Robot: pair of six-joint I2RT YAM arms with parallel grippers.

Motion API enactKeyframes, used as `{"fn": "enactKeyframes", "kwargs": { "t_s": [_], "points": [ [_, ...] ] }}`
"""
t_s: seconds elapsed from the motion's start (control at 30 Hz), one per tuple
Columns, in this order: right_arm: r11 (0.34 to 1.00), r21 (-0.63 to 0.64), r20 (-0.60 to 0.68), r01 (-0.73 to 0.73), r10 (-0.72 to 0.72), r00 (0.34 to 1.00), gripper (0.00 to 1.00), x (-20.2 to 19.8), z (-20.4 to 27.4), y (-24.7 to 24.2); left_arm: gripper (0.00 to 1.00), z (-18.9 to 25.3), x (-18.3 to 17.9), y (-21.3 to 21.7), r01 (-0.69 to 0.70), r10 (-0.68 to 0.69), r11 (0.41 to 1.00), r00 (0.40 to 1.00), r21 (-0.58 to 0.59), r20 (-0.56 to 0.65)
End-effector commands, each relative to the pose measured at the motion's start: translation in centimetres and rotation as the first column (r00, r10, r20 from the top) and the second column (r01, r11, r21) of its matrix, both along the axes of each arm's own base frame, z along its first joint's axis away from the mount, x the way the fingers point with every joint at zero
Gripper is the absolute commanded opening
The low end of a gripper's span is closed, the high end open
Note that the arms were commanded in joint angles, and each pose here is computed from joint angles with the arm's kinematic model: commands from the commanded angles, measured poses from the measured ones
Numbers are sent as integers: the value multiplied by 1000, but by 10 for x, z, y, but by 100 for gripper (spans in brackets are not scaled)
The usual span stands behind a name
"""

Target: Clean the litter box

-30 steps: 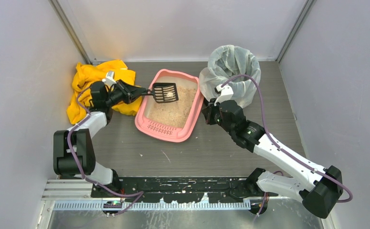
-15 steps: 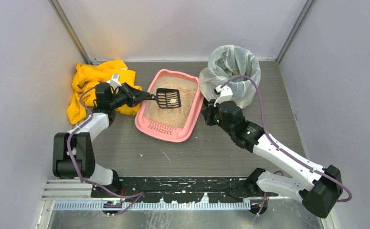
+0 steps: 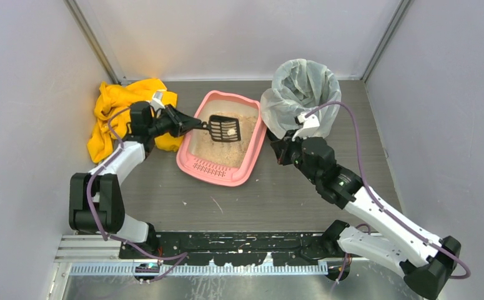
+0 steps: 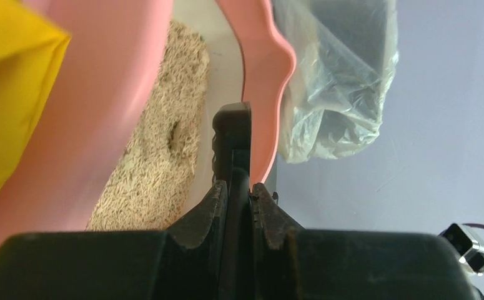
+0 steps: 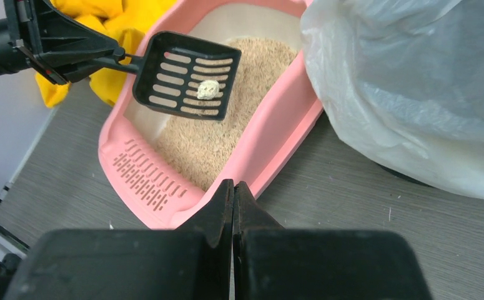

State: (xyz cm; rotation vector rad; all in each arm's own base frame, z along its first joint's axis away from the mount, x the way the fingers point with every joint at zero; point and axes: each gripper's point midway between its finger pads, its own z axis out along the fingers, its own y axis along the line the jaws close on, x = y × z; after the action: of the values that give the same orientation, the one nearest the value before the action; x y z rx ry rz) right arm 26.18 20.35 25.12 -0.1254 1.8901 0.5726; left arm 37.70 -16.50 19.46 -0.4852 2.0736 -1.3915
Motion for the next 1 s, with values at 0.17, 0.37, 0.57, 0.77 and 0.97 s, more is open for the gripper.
{"fn": "enactKeyframes", "kwargs": {
  "t_s": [0.17, 0.37, 0.57, 0.77, 0.97],
  "points": [
    [989, 77, 125, 127, -136, 983, 1, -10, 53, -43, 0, 106, 47, 2, -8, 10, 1000, 983, -9, 183],
    [975, 101, 161, 197, -211, 964, 1, -20, 65, -69, 0, 144, 75, -10, 16, 11, 993, 974, -117, 226],
    [962, 89, 168, 257, -269, 948, 1, -25, 64, -88, 0, 179, 92, -54, 81, -35, 985, 960, -154, 278],
    [957, 93, 171, 274, -287, 943, 1, -31, 64, -97, 0, 208, 105, -98, 142, -76, 975, 935, -171, 346],
    [954, 91, 168, 285, -297, 940, 1, -35, 62, -103, 0, 224, 114, -129, 172, -95, 970, 918, -170, 384]
  ]
}}
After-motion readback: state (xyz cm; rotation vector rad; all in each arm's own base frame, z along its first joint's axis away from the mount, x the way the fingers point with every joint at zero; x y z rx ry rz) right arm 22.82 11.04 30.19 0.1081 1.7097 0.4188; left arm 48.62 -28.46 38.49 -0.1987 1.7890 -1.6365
